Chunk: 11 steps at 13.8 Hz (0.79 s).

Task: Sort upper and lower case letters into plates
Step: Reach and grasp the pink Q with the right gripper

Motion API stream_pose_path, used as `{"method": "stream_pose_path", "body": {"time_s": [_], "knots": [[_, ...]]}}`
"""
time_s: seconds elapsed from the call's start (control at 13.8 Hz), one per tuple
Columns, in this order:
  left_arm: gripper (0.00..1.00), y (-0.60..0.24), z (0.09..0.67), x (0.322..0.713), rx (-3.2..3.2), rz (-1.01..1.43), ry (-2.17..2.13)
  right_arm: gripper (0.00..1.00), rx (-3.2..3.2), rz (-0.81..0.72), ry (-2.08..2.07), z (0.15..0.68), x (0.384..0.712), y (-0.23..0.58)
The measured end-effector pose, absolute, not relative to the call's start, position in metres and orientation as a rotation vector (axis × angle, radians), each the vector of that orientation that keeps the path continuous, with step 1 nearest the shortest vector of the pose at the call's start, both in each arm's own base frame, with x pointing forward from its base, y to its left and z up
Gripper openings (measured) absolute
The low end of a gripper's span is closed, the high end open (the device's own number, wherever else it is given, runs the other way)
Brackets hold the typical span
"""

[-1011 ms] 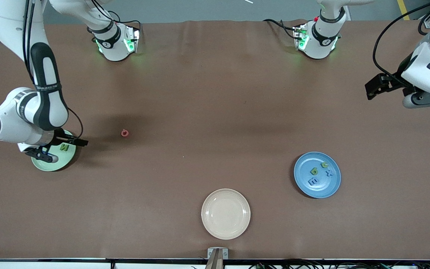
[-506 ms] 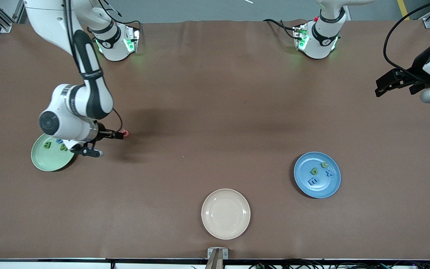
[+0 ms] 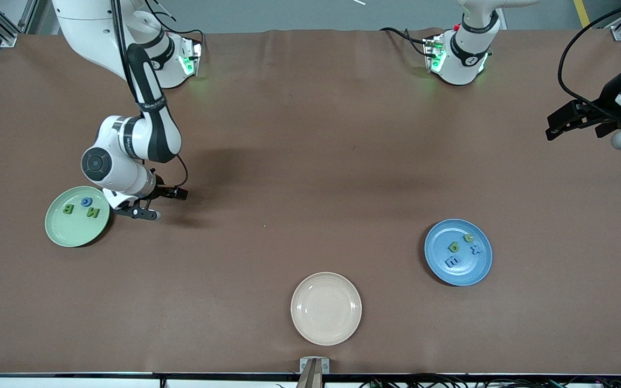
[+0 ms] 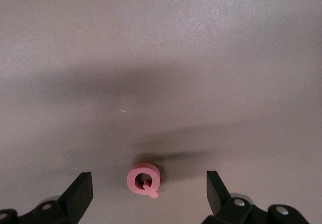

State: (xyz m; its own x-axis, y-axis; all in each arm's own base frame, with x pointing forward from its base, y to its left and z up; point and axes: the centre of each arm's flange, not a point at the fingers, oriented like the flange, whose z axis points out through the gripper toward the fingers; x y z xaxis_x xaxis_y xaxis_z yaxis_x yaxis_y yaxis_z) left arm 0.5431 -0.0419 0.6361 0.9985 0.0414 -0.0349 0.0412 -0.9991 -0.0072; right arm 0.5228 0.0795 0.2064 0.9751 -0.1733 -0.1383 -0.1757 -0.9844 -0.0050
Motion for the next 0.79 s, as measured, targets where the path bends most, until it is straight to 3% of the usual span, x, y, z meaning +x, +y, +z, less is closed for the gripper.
{"method": "stream_pose_path", "body": {"time_s": [0.58, 0.79], "knots": [[1.0, -0.047, 0.637, 0.544, -3.135, 0.042, -0.047, 1.0, -3.095, 0.2, 0.315, 0.185, 0.512, 0.087], [1.0, -0.05, 0.637, 0.543, -3.135, 0.04, -0.04, 0.95, -3.099, 0.21, 0.319, 0.177, 0.509, 0.09]]}}
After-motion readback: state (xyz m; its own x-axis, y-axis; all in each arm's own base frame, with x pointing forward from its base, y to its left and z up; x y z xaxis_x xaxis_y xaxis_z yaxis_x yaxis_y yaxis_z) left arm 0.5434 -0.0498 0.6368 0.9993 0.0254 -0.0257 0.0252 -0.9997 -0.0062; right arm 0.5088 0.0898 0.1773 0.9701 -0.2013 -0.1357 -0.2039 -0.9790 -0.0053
